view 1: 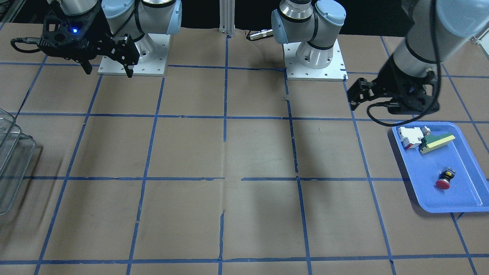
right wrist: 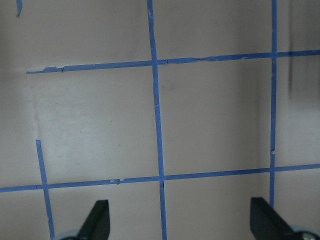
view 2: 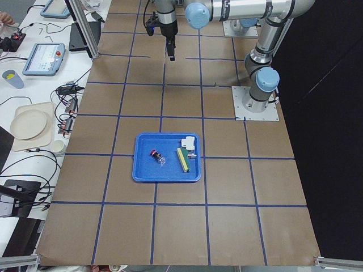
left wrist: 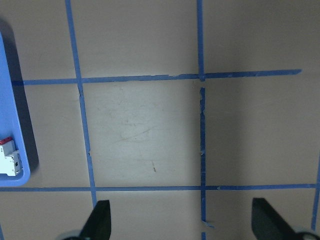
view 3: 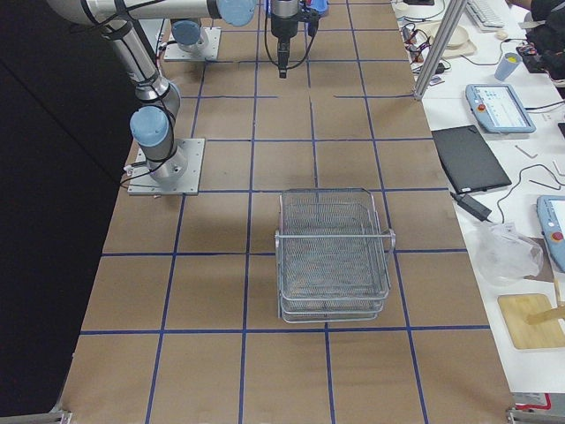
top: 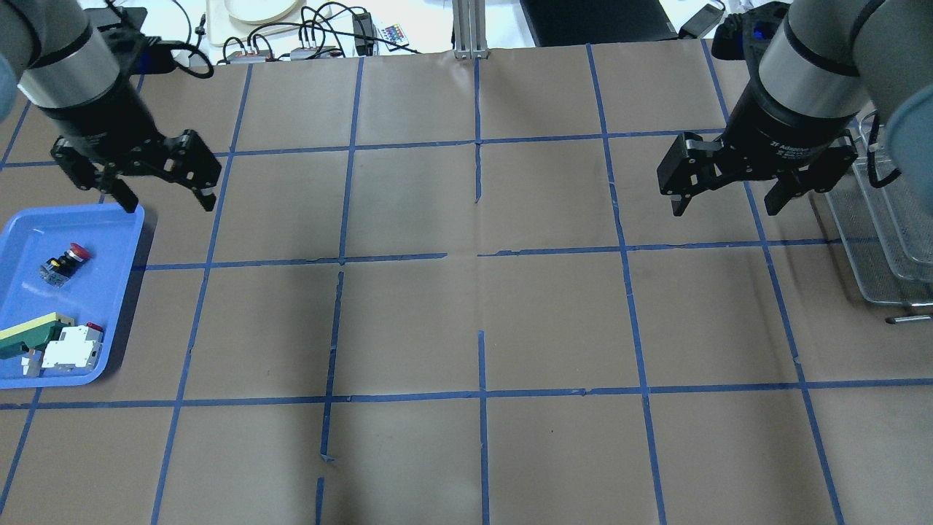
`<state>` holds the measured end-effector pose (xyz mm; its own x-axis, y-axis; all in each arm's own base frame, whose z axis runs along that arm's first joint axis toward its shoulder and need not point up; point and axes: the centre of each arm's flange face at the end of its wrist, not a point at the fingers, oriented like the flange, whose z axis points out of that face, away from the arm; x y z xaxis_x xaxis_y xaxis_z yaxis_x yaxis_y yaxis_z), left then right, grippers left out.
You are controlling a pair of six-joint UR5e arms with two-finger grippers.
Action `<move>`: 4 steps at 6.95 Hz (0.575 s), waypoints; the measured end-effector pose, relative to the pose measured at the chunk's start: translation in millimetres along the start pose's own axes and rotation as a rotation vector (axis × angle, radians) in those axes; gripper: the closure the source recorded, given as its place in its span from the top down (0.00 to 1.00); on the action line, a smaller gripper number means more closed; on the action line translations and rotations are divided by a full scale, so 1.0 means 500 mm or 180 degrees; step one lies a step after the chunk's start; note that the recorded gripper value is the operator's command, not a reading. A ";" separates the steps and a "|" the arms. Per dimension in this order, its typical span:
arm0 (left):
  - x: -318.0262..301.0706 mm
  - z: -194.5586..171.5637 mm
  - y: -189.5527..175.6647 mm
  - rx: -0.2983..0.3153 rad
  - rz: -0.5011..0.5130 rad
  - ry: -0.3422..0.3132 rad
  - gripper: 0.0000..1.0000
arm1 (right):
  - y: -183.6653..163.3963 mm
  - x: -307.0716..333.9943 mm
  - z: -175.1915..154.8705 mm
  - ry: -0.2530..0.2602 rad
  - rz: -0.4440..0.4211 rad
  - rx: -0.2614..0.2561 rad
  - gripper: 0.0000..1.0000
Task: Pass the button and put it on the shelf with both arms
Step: 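Lower the left gripper into the blue tray onto the red push button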
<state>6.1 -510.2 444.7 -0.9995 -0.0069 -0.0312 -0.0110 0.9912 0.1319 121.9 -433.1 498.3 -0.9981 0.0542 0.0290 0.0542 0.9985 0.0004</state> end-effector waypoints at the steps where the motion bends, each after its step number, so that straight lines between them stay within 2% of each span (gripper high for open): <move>1: -0.122 0.054 -0.013 0.0048 0.0019 0.0025 1.00 | 0.000 0.000 0.000 0.0000 0.0000 -0.0003 1.00; 4: -0.452 0.204 -0.008 0.0214 0.0541 0.0034 0.99 | 0.001 0.000 0.001 0.0000 -0.0001 -0.0009 1.00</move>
<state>235.1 -499.0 350.3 -0.9870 0.1604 -0.0036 0.1598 0.9848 0.0680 121.9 -432.8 498.0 -0.9981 0.0539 0.0291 0.0540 0.9985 0.0034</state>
